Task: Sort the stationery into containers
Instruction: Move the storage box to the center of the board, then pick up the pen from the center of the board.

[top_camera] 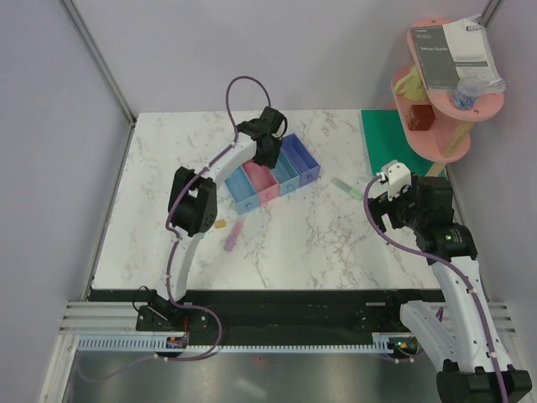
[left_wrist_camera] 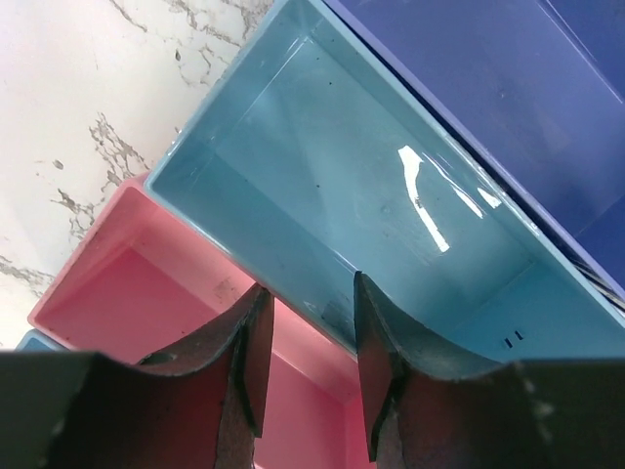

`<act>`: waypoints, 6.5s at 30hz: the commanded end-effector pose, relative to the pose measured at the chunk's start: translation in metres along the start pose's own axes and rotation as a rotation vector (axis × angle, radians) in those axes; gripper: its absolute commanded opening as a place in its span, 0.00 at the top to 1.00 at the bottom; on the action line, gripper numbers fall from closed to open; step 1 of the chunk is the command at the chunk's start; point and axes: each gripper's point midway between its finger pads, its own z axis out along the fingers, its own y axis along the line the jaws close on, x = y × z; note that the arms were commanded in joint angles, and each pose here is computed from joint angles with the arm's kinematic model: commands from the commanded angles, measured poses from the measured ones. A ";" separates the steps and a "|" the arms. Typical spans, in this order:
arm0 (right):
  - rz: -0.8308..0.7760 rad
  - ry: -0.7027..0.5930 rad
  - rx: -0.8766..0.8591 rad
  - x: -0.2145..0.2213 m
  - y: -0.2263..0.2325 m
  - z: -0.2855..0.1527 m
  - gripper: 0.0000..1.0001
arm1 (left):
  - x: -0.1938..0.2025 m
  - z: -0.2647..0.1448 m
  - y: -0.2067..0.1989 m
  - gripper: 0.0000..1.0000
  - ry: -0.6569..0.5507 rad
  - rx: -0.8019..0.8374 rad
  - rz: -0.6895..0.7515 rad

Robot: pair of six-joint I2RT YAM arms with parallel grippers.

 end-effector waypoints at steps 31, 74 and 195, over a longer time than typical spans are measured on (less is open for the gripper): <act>0.001 -0.024 -0.009 -0.004 0.001 0.002 0.02 | -0.015 0.039 -0.049 0.56 -0.132 -0.053 0.365; -0.007 -0.005 -0.019 0.001 0.004 0.001 0.02 | 0.035 0.019 -0.078 0.90 0.125 0.108 -0.118; -0.297 0.317 -0.372 0.022 -0.042 0.247 0.04 | 0.136 -0.082 0.017 0.25 0.189 0.275 0.165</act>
